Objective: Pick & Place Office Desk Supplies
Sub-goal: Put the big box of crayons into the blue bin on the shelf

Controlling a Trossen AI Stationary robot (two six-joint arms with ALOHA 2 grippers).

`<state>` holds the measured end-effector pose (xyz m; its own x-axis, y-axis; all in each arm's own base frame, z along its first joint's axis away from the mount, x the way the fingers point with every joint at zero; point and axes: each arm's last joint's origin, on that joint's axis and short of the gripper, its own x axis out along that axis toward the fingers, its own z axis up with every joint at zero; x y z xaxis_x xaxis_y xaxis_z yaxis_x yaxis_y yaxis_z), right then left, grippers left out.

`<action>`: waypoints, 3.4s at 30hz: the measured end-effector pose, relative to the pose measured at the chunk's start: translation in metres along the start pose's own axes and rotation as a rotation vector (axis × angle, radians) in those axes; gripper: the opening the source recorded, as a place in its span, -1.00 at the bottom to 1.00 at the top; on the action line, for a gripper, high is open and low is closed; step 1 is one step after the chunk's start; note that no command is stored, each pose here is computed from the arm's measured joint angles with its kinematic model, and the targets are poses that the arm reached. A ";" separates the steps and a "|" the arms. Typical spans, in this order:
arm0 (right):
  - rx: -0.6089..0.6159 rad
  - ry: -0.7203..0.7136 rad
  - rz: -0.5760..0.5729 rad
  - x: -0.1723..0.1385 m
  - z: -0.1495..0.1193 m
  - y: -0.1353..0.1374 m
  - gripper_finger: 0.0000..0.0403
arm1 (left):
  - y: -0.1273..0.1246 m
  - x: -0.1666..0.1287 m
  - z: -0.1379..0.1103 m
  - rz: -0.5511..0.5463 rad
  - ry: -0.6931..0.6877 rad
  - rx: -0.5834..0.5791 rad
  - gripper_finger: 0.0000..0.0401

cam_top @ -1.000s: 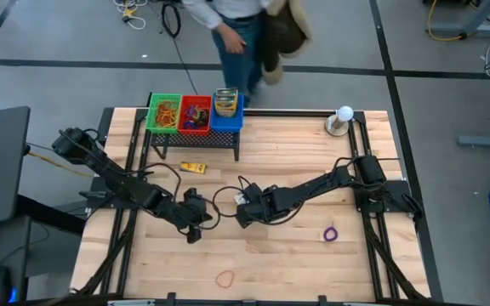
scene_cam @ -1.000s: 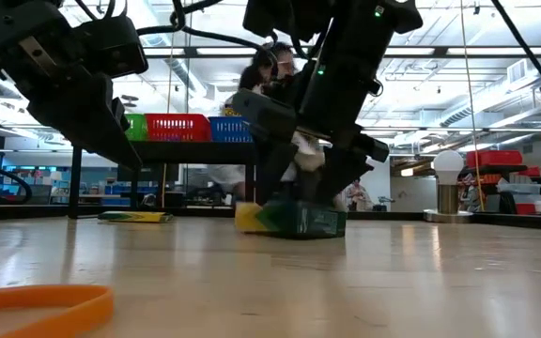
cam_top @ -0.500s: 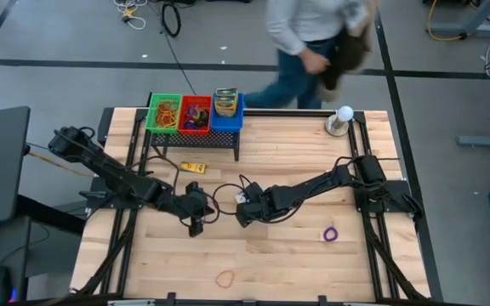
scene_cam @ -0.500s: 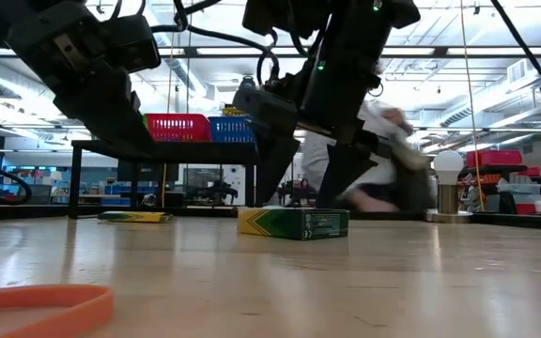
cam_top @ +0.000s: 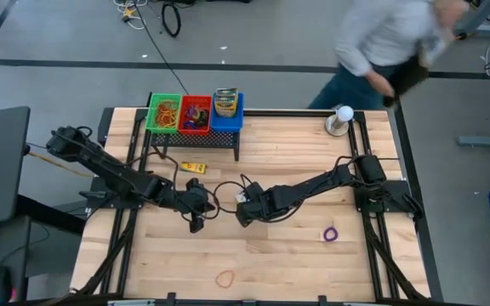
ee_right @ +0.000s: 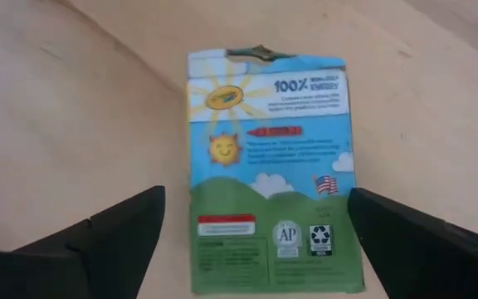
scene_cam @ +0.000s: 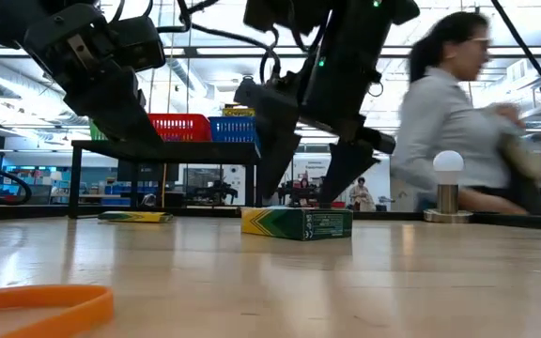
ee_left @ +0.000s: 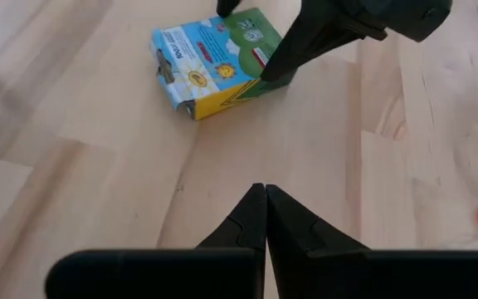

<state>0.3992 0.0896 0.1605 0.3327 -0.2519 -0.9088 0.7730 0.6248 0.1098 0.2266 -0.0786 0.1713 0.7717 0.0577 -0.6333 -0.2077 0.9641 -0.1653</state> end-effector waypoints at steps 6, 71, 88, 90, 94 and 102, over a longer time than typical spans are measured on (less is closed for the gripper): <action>0.063 0.013 0.073 -0.030 0.010 0.001 0.87 | 0.012 -0.014 0.005 0.058 -0.002 0.015 -0.97; 0.236 0.044 0.089 -0.040 0.019 -0.043 -0.71 | 0.052 -0.034 -0.049 -0.087 -0.184 -0.079 -0.98; -0.176 -0.122 -0.040 -0.001 0.007 0.012 0.54 | 0.062 -0.039 -0.063 -0.071 -0.220 -0.061 -0.95; -0.199 -0.151 -0.091 0.000 0.002 0.011 0.56 | 0.062 -0.039 -0.063 -0.070 -0.218 -0.058 -0.95; -0.244 -0.167 -0.147 0.003 -0.006 0.011 0.49 | 0.062 -0.039 -0.064 -0.070 -0.217 -0.056 -0.95; -0.320 -0.161 -0.165 0.022 -0.014 0.015 0.36 | 0.063 -0.039 -0.064 -0.061 -0.212 -0.036 -0.95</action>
<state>0.4099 0.1038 0.1367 0.3182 -0.4653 -0.8260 0.6245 0.7584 -0.1866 0.1451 -0.0372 0.1371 0.8919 0.0568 -0.4486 -0.1755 0.9578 -0.2277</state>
